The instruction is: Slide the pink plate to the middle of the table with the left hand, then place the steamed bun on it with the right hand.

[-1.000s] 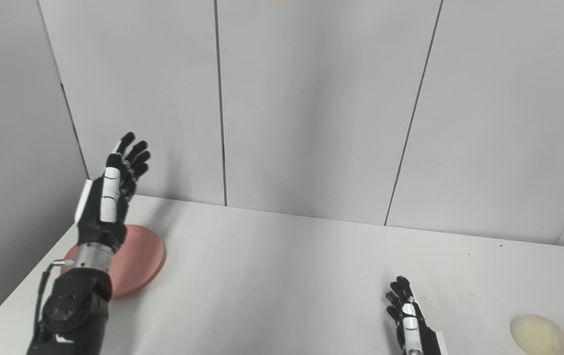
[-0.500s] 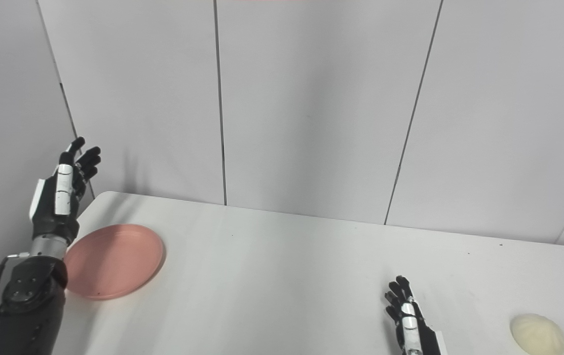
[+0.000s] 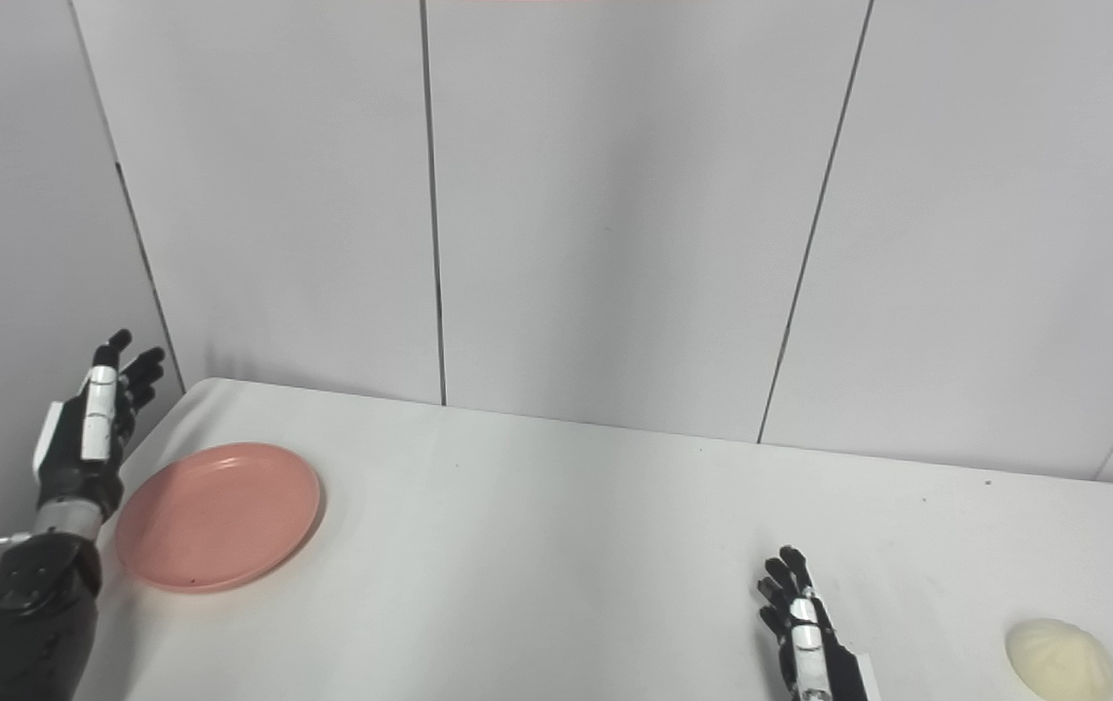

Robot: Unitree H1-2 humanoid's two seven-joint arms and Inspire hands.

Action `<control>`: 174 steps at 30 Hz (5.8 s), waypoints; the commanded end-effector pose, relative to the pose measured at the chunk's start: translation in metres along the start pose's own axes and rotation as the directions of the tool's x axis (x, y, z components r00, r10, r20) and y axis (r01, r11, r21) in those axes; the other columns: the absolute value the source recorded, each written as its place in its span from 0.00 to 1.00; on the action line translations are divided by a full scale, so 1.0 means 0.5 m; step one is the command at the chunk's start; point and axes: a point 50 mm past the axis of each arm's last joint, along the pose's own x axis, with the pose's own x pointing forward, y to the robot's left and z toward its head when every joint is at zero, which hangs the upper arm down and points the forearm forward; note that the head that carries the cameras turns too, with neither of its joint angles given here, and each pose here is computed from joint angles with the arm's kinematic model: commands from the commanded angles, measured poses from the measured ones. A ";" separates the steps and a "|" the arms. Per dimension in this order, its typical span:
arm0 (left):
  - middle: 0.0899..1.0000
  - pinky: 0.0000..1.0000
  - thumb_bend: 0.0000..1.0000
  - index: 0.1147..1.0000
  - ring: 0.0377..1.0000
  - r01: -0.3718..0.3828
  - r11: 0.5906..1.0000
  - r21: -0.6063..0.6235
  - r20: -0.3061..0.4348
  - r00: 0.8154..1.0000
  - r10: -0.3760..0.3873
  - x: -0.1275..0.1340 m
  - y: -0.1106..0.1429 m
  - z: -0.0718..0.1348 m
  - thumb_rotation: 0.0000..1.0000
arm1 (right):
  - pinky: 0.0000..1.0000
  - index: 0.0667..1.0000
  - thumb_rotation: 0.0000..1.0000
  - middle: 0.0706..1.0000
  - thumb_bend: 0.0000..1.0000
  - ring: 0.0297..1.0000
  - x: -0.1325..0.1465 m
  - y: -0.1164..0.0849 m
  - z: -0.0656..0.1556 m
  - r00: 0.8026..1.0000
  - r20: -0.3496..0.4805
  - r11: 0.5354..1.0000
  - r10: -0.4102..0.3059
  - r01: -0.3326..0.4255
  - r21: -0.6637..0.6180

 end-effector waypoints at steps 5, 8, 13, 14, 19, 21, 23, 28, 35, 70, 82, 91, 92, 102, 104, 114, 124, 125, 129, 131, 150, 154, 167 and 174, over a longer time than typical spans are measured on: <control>0.81 0.89 0.72 0.92 0.85 -0.022 0.999 -0.031 0.099 0.995 0.025 0.041 0.033 0.049 1.00 | 0.94 0.94 1.00 0.93 0.51 0.92 -0.028 -0.009 -0.040 0.998 -0.067 1.000 -0.012 0.013 0.007; 0.82 0.87 0.73 0.93 0.86 -0.028 0.999 -0.040 0.068 0.997 0.030 0.031 0.036 0.026 1.00 | 0.94 0.94 1.00 0.93 0.51 0.92 -0.029 -0.009 -0.040 0.998 -0.067 1.000 -0.013 0.014 0.011; 0.79 0.83 0.73 0.92 0.84 -0.023 0.999 -0.028 0.057 0.998 0.025 0.012 0.018 0.007 1.00 | 0.95 0.94 1.00 0.93 0.52 0.92 -0.030 -0.010 -0.040 0.998 -0.067 1.000 -0.010 0.011 0.009; 0.79 0.82 0.73 0.91 0.83 -0.021 0.999 -0.027 0.054 0.998 0.023 0.008 0.014 0.004 1.00 | 0.95 0.94 1.00 0.93 0.52 0.92 -0.029 -0.010 -0.040 0.998 -0.065 1.000 -0.007 0.008 0.013; 0.80 0.81 0.77 0.92 0.83 -0.017 1.000 -0.025 0.044 0.999 0.018 -0.003 0.007 -0.006 1.00 | 0.95 0.94 1.00 0.94 0.51 0.92 -0.026 -0.010 -0.043 0.998 -0.064 1.000 -0.004 0.005 0.014; 0.80 0.81 0.77 0.93 0.83 -0.019 1.000 -0.020 0.041 0.999 0.020 -0.006 0.008 -0.007 1.00 | 0.95 0.94 1.00 0.94 0.51 0.92 -0.025 -0.010 -0.044 0.998 -0.064 1.000 -0.004 0.005 0.015; 0.80 0.82 0.78 0.92 0.83 -0.030 0.999 -0.020 0.036 0.999 0.030 -0.006 0.013 -0.008 1.00 | 0.95 0.94 1.00 0.94 0.51 0.93 -0.025 -0.010 -0.044 0.998 -0.063 1.000 -0.001 0.002 0.016; 0.80 0.84 0.76 0.93 0.84 -0.043 0.999 -0.023 0.035 0.998 0.044 -0.004 0.027 -0.008 1.00 | 0.94 0.94 1.00 0.93 0.51 0.92 -0.023 -0.011 -0.045 0.998 -0.064 1.000 0.003 -0.002 0.016; 0.79 0.83 0.81 0.92 0.84 -0.037 0.999 -0.022 0.021 0.999 0.037 -0.009 0.032 -0.015 1.00 | 0.93 0.94 1.00 0.93 0.51 0.91 -0.023 -0.013 -0.045 0.998 -0.063 1.000 0.001 0.001 0.020; 0.81 0.81 0.77 0.93 0.85 -0.001 0.999 -0.037 -0.012 1.000 0.000 -0.046 -0.005 -0.029 0.95 | 0.93 0.93 1.00 0.92 0.54 0.91 -0.031 -0.015 -0.036 0.997 -0.072 1.000 -0.002 0.001 -0.007; 0.82 0.81 0.73 0.91 0.84 0.025 0.997 -0.070 -0.050 0.998 -0.028 -0.065 -0.041 -0.038 0.95 | 0.92 0.92 1.00 0.92 0.53 0.91 -0.030 -0.016 -0.037 0.998 -0.068 1.000 -0.005 0.004 -0.012; 0.81 0.79 0.75 0.90 0.85 0.074 0.996 -0.051 -0.063 0.995 -0.077 -0.075 -0.083 -0.029 0.97 | 0.90 0.92 1.00 0.91 0.56 0.89 -0.031 -0.014 -0.037 0.998 -0.068 1.000 -0.006 0.005 -0.012; 0.81 0.80 0.75 0.90 0.85 0.083 0.995 -0.055 -0.061 0.994 -0.086 -0.075 -0.089 -0.029 0.97 | 0.90 0.92 1.00 0.91 0.56 0.89 -0.031 -0.014 -0.036 0.998 -0.067 1.000 -0.006 0.005 -0.013; 0.78 0.76 0.74 0.91 0.82 0.149 0.984 -0.092 -0.073 0.985 -0.156 -0.065 -0.143 -0.025 0.93 | 0.90 0.92 1.00 0.90 0.56 0.88 -0.032 -0.006 -0.033 0.998 -0.064 1.000 -0.013 0.013 -0.014; 0.79 0.76 0.74 0.92 0.82 0.165 0.981 -0.097 -0.070 0.983 -0.172 -0.064 -0.158 -0.025 0.94 | 0.89 0.91 1.00 0.90 0.56 0.88 -0.032 -0.003 -0.032 0.998 -0.061 1.000 -0.011 0.010 -0.013; 0.80 0.76 0.74 0.92 0.83 0.238 0.967 -0.093 -0.075 0.966 -0.246 -0.069 -0.232 -0.032 0.96 | 0.89 0.90 1.00 0.89 0.55 0.87 -0.031 0.011 -0.027 0.998 -0.058 1.000 -0.003 0.003 -0.005; 0.80 0.74 0.71 0.91 0.81 0.332 0.941 -0.060 -0.092 0.937 -0.337 -0.099 -0.302 -0.022 0.99 | 0.86 0.88 1.00 0.87 0.55 0.85 -0.030 0.031 -0.020 0.998 -0.060 1.000 -0.015 0.014 -0.026; 0.80 0.75 0.72 0.92 0.82 0.342 0.938 -0.058 -0.094 0.933 -0.346 -0.102 -0.307 -0.022 0.99 | 0.85 0.88 1.00 0.87 0.55 0.85 -0.030 0.033 -0.019 0.998 -0.060 0.999 -0.015 0.013 -0.030; 0.80 0.77 0.74 0.91 0.82 0.370 0.926 -0.069 -0.099 0.921 -0.376 -0.117 -0.325 -0.023 0.96 | 0.86 0.88 1.00 0.89 0.55 0.86 -0.030 0.040 -0.018 0.998 -0.057 0.999 -0.014 0.012 -0.032; 0.81 0.77 0.74 0.91 0.83 0.384 0.920 -0.075 -0.105 0.915 -0.390 -0.125 -0.336 -0.021 0.97 | 0.87 0.88 1.00 0.89 0.55 0.86 -0.030 0.044 -0.017 0.998 -0.056 0.999 -0.018 0.016 -0.033; 0.80 0.77 0.70 0.90 0.81 0.483 0.860 -0.164 -0.130 0.854 -0.504 -0.182 -0.446 -0.009 0.97 | 0.83 0.87 1.00 0.87 0.51 0.85 -0.034 0.084 -0.006 0.998 -0.064 0.997 -0.022 0.018 -0.072; 0.81 0.77 0.71 0.91 0.82 0.492 0.853 -0.175 -0.133 0.846 -0.516 -0.189 -0.463 -0.006 0.96 | 0.82 0.87 1.00 0.86 0.49 0.83 -0.034 0.095 -0.005 0.998 -0.065 0.997 -0.028 0.022 -0.080; 0.82 0.80 0.72 0.91 0.84 0.495 0.832 -0.252 -0.143 0.831 -0.538 -0.220 -0.521 0.001 0.96 | 0.81 0.88 1.00 0.87 0.50 0.84 -0.039 0.116 0.001 0.997 -0.075 0.995 -0.034 0.027 -0.091; 0.82 0.83 0.69 0.92 0.86 0.500 0.818 -0.284 -0.148 0.820 -0.553 -0.242 -0.546 -0.002 0.98 | 0.81 0.88 1.00 0.87 0.49 0.84 -0.052 0.112 0.007 0.997 -0.067 0.993 -0.038 0.031 -0.111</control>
